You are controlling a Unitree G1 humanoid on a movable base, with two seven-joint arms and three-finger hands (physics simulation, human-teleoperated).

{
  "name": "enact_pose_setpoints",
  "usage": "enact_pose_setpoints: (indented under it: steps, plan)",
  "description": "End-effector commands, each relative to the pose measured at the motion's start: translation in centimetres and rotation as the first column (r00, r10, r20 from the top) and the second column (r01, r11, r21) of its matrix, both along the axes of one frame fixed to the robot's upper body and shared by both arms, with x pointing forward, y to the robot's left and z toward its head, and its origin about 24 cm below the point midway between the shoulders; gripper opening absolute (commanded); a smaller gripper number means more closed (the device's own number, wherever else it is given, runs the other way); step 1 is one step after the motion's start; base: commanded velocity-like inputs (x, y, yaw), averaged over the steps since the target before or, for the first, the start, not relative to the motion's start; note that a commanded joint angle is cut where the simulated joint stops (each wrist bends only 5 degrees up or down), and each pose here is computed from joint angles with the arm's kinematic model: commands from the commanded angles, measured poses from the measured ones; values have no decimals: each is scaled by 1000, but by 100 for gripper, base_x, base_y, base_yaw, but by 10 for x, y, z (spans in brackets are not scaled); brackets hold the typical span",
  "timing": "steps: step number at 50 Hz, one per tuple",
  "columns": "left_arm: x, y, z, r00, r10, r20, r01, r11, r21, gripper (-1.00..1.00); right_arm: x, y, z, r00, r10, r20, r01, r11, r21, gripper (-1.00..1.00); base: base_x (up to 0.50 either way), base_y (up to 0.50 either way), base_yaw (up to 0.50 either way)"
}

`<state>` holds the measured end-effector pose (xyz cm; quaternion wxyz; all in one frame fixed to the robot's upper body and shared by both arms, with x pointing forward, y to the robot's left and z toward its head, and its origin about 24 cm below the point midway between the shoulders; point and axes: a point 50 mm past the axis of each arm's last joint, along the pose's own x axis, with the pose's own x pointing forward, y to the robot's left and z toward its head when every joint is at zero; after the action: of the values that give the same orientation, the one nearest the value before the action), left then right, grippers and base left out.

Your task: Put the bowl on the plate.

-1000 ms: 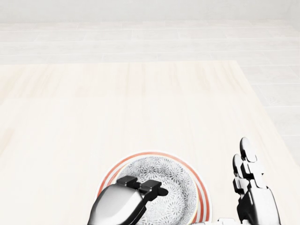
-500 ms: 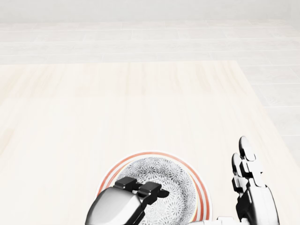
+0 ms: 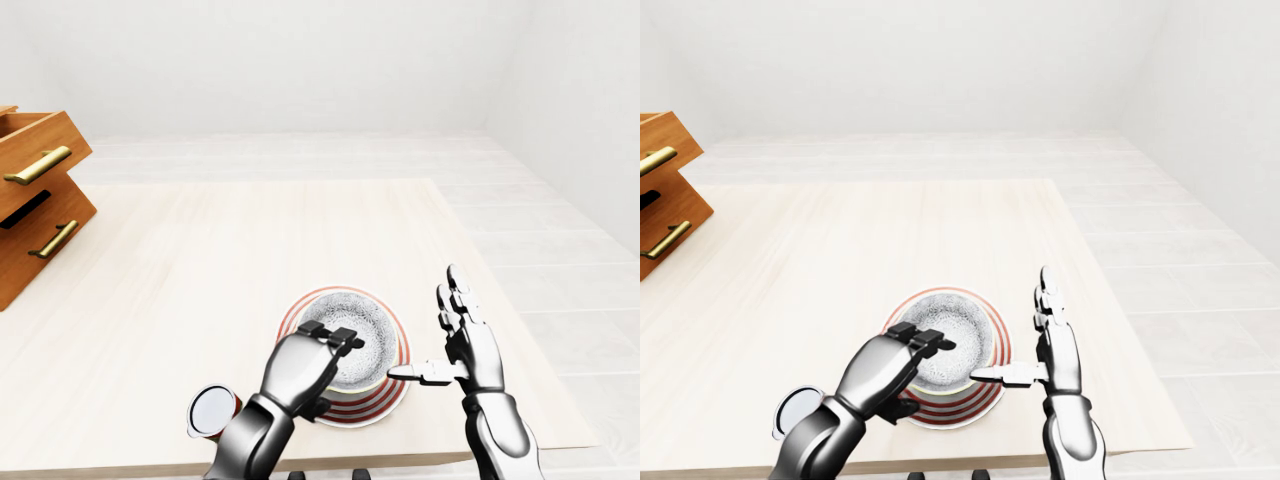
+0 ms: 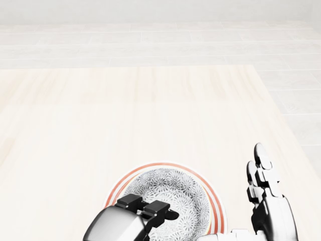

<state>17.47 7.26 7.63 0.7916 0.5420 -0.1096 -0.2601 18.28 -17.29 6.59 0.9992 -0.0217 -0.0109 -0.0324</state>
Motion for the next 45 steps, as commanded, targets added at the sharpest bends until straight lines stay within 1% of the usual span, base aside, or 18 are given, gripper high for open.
enact_pose_setpoints:
  steps: [1,7,9,15,22,23,24,27,28,30,32,33,36,37,38,40,41,45]
  plan:
    - [-6,6,12,1000,0,14,0,1000,-12,27,0,0,-1,1000,2,-7,-2,1000,1,100,0,0,0]
    - [-9,9,20,1000,-2,24,3,1000,-17,29,-3,0,-1,1000,0,-8,0,1000,1,100,0,0,0]
    - [-11,8,25,999,-9,30,10,999,-32,29,-3,0,-1,1000,0,-9,0,1000,0,100,0,0,0]
    - [-12,12,35,999,-14,47,15,1000,-24,29,-3,0,-2,1000,2,-11,-2,1000,1,100,0,0,0]
    - [-10,13,58,995,-35,95,38,999,-30,33,-2,1,-3,1000,3,-15,-3,1000,3,100,0,0,0]
    - [-10,13,59,995,-35,95,38,999,-30,33,-2,1,-3,1000,3,-15,-3,1000,3,100,0,0,0]
    - [-10,13,63,994,-42,101,46,998,-37,42,-2,1,-4,1000,3,-19,-3,1000,3,100,0,0,0]
    - [-9,15,65,994,-38,103,42,998,-37,48,-2,1,-5,1000,2,-23,-1,1000,4,100,0,0,0]
    - [-8,16,64,996,-28,85,33,998,-54,50,-2,1,-5,1000,1,-23,-1,1000,5,100,0,0,0]
    - [-7,17,66,996,-22,90,27,998,-53,65,-2,1,-5,1000,1,-23,-1,1000,5,100,0,0,0]
    - [-6,19,69,997,-9,80,14,997,-72,73,-2,1,-5,1000,2,-24,-2,1000,4,100,0,0,0]
    - [-5,21,71,996,-5,88,10,998,-65,83,-2,1,-5,1000,1,-25,-1,1000,6,100,0,0,0]
    - [-1,23,73,996,5,91,1,997,-71,87,-2,1,-6,1000,1,-29,-1,1000,5,100,0,0,0]
    - [0,25,73,996,12,91,-6,998,-70,91,-2,1,-6,1000,1,-29,-1,1000,6,100,0,0,0]
    - [1,27,74,996,20,83,-13,997,-82,98,-2,1,-6,1000,1,-28,-1,1000,7,100,0,0,0]
    - [5,30,80,993,32,110,-24,997,-72,100,-1,1,-6,1000,1,-26,-1,1000,6,100,0,0,0]
    - [6,32,83,993,44,114,-33,995,-94,100,-1,1,-5,1000,1,-24,-1,1000,6,100,0,0,0]
    - [10,37,90,987,76,140,-58,991,-123,100,-2,1,-4,1000,0,-20,0,1000,5,100,0,0,0]
